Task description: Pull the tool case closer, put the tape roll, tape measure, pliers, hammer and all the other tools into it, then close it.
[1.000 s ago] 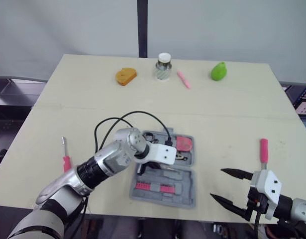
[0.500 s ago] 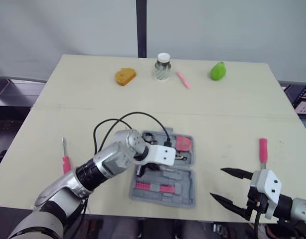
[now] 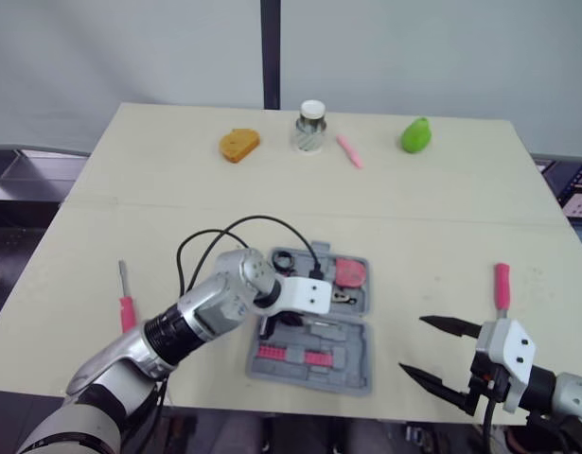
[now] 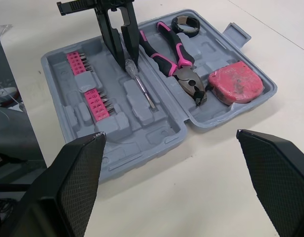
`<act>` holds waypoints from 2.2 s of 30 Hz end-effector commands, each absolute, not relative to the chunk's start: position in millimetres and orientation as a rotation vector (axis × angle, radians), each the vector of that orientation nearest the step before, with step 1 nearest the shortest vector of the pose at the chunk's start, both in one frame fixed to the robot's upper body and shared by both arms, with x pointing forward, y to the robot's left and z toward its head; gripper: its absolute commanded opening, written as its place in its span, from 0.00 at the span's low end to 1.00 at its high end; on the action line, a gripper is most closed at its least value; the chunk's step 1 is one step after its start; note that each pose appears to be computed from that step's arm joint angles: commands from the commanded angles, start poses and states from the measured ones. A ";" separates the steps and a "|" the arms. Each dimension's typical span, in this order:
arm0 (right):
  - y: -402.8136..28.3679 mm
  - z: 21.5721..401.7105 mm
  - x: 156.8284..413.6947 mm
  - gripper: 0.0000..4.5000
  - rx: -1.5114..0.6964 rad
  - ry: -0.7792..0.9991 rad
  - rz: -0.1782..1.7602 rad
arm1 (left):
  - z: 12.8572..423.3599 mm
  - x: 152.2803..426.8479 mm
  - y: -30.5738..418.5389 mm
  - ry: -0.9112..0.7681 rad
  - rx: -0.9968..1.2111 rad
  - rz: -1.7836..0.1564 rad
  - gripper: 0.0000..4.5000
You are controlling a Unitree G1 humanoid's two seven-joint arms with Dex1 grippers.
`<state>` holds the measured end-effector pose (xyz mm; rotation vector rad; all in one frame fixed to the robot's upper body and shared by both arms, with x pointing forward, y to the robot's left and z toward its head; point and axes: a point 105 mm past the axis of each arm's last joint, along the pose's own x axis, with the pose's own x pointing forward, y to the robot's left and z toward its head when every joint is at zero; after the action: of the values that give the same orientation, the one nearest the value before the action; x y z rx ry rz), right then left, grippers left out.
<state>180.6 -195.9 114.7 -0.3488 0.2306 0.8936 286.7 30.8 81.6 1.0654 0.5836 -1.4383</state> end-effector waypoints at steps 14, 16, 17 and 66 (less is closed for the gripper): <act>-192.7 119.0 179.5 1.00 -0.347 0.204 0.892 | 112.1 280.1 30.9 0.575 0.923 -1.439 0.59; -192.5 118.8 180.0 1.00 -0.346 0.203 0.893 | 119.3 280.6 33.2 0.567 0.888 -1.422 0.59; -192.4 118.7 180.3 1.00 -0.346 0.203 0.893 | 122.2 280.7 34.4 0.563 0.873 -1.416 0.59; -201.2 126.9 179.4 1.00 -0.351 0.189 0.860 | 52.6 288.9 61.4 0.221 0.530 -1.438 0.03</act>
<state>180.6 -201.2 118.8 -0.3378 0.2181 0.8674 288.5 62.4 54.6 0.5144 0.2211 -1.4412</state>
